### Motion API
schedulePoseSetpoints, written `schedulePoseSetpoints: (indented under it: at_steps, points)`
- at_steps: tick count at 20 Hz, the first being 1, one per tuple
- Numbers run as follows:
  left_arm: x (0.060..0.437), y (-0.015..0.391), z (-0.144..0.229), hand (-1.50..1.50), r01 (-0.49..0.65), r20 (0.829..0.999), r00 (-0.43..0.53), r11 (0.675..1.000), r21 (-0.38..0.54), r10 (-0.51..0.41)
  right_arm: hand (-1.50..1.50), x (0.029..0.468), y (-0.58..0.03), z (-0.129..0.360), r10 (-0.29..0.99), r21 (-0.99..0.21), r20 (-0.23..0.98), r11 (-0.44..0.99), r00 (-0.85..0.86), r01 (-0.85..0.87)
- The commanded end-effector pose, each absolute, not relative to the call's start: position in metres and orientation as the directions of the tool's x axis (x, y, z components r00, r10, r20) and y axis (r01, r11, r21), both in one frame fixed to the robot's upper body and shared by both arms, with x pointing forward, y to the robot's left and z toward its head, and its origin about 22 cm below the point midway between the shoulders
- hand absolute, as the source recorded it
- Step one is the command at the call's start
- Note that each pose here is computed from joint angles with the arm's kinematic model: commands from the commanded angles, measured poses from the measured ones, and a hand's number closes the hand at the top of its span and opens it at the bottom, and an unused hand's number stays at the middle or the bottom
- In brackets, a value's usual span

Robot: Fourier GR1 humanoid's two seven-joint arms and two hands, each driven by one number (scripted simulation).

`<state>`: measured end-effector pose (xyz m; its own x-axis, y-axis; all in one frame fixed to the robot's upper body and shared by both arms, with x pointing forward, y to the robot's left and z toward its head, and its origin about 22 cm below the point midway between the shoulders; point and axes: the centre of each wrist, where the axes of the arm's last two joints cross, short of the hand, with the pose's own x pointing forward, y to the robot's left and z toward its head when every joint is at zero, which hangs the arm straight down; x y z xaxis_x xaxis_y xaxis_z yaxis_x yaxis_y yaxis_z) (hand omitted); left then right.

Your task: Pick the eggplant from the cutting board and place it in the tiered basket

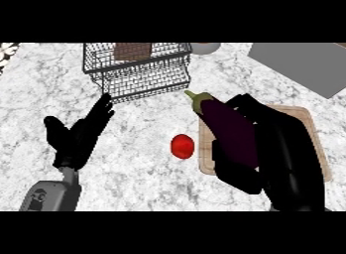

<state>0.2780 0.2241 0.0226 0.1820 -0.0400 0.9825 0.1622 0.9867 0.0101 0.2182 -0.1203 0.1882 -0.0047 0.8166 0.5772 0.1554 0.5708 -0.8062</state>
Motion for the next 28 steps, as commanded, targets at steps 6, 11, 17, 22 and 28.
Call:
schedulePoseSetpoints:
  at_steps: [6, 11, 17, 22, 28]
  points:
    - [0.279, 0.227, 0.026, 0.0, 0.169, 0.985, 0.163, 0.985, 0.033, -0.061, 1.5, 0.23, -0.089, 0.286, 0.833, -0.793, 0.542, 0.55, -0.108, 0.263]
    - [0.283, 0.213, 0.032, 0.0, 0.163, 0.983, 0.179, 0.987, 0.003, -0.032, 1.5, 0.267, -0.062, 0.308, 0.851, -0.819, 0.515, 0.524, -0.103, 0.236]
    - [0.279, 0.213, 0.015, 0.0, 0.199, 0.984, 0.176, 0.98, -0.004, -0.032, 1.5, 0.314, -0.034, 0.337, 0.835, -0.804, 0.547, 0.546, -0.065, 0.235]
    - [0.295, 0.218, 0.024, 0.0, 0.184, 0.987, 0.157, 0.983, -0.004, -0.026, 1.5, 0.35, -0.018, 0.347, 0.801, -0.771, 0.596, 0.588, -0.047, 0.245]
    - [0.286, 0.218, 0.028, 0.0, 0.196, 0.984, 0.173, 0.981, 0.0, -0.035, 1.5, 0.392, -0.008, 0.315, 0.785, -0.754, 0.618, 0.607, -0.044, 0.249]
